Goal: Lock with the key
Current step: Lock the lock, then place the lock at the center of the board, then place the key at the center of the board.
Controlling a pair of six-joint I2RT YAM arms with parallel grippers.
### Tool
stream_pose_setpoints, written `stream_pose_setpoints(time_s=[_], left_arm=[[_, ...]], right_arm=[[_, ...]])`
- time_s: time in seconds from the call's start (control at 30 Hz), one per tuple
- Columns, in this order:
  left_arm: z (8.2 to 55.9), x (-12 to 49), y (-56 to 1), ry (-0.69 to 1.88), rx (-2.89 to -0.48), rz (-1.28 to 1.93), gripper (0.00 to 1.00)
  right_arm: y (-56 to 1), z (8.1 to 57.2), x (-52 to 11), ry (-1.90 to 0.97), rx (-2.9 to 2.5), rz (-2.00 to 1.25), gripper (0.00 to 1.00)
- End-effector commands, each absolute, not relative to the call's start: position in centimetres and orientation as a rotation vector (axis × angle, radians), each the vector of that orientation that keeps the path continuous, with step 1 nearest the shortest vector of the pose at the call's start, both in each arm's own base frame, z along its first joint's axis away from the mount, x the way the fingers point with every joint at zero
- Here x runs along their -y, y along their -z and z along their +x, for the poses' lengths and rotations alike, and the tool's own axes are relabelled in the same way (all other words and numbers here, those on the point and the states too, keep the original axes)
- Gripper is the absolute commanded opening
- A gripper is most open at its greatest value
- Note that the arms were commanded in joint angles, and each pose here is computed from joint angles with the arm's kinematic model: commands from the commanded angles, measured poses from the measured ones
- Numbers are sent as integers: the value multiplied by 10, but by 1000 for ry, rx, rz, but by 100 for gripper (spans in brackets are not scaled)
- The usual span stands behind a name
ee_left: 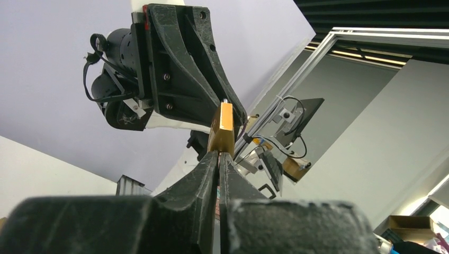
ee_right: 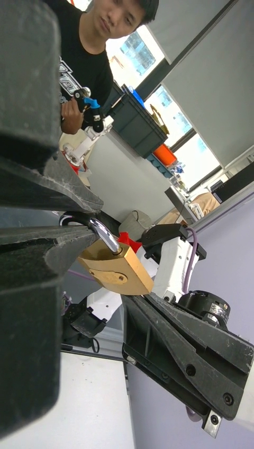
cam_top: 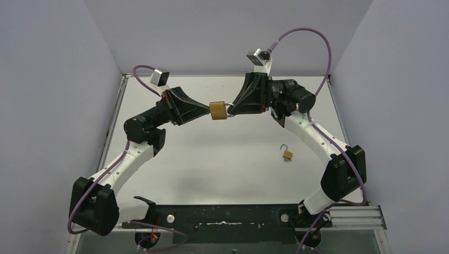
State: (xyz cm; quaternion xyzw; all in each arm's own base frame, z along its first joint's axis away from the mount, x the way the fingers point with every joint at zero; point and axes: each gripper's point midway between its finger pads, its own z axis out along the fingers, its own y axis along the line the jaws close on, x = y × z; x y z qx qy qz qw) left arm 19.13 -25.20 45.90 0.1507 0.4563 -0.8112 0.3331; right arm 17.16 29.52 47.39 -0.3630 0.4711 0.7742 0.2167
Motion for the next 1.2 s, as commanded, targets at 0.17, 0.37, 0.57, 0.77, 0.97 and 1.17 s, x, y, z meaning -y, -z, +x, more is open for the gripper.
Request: stream_pose_setpoints(time_s=[0.17,0.37,0.57,0.77,0.97,1.17], left_arm=[[173,244,-474,2071,-1079,465,0],[185,233,-468,2005,-1089,436,0],[208,220,-461,1945,-1136,405,0],[216,219,-452,1901,-1170,444,0],[258,217,-357,1652,-1521,354,0],[289,180,-250,944,-2013,97,0]], right_arm=[[-500,163,-287,-2132,-1169,-996,0],[-503,163,-280,-2112,-1166,-979,0],[-513,157,-266,-2072,-1138,-970,0],[-509,157,-260,-2037,-1144,-962,0],[-449,214,-282,-1896,-1361,-810,0],[-333,277,-290,-1272,-1941,-704,0]])
